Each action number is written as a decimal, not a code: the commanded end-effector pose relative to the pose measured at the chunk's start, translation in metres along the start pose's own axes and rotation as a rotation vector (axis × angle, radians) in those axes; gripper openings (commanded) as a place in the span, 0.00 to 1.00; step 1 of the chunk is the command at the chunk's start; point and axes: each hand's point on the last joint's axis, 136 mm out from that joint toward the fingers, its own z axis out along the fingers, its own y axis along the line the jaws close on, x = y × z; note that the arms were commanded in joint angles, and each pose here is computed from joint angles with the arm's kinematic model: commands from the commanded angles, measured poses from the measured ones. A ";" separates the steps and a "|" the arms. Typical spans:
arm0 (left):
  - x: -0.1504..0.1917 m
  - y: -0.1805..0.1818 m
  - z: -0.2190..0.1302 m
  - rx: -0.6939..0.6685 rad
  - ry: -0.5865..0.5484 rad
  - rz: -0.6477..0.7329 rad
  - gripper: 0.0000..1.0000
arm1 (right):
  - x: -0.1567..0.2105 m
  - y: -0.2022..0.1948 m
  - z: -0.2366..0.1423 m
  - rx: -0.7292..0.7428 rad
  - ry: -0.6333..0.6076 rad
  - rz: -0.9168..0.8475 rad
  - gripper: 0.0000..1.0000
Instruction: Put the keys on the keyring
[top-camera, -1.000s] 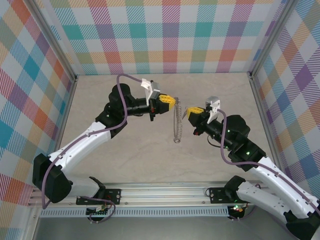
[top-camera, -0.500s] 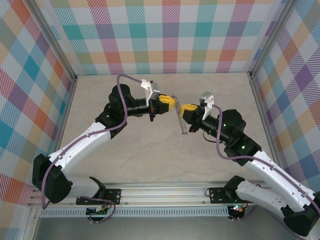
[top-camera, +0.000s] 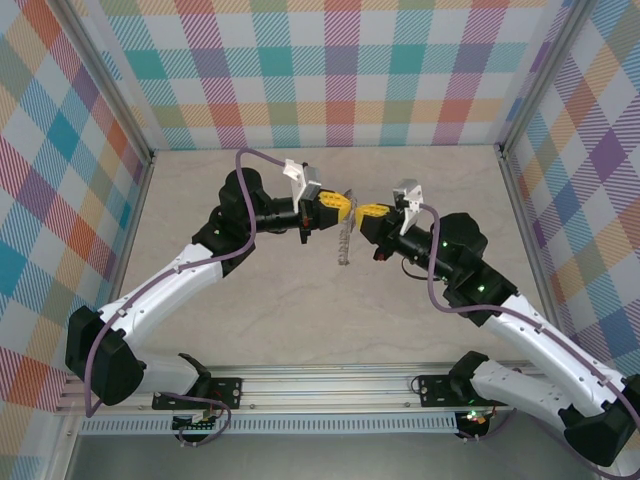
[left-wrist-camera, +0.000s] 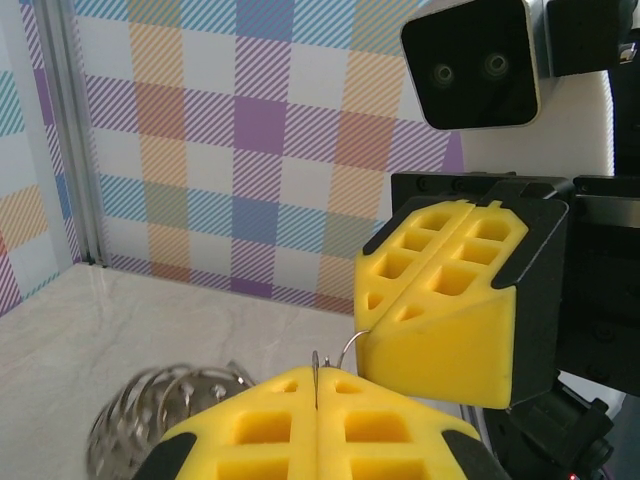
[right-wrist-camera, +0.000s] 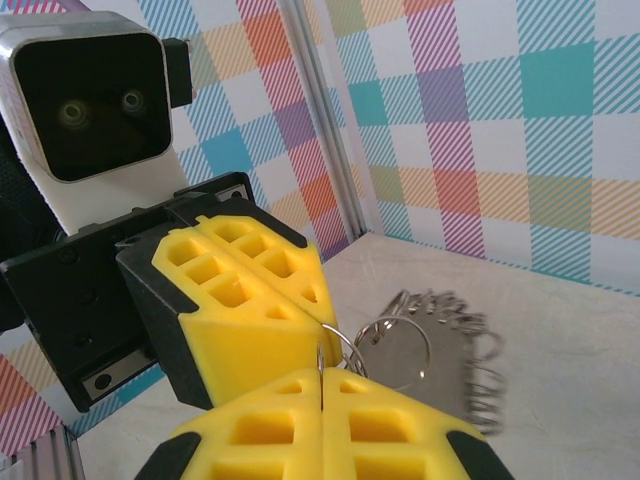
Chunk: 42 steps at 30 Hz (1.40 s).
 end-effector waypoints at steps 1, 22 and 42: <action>-0.014 -0.012 0.000 0.048 -0.043 0.041 0.00 | -0.031 0.010 -0.002 -0.032 -0.089 -0.018 0.00; -0.022 -0.017 -0.004 0.052 -0.088 0.050 0.00 | -0.011 -0.029 -0.005 0.051 -0.054 0.087 0.00; -0.041 -0.003 -0.009 -0.025 -0.266 -0.005 0.00 | 0.008 -0.014 0.008 -0.109 -0.002 0.294 0.00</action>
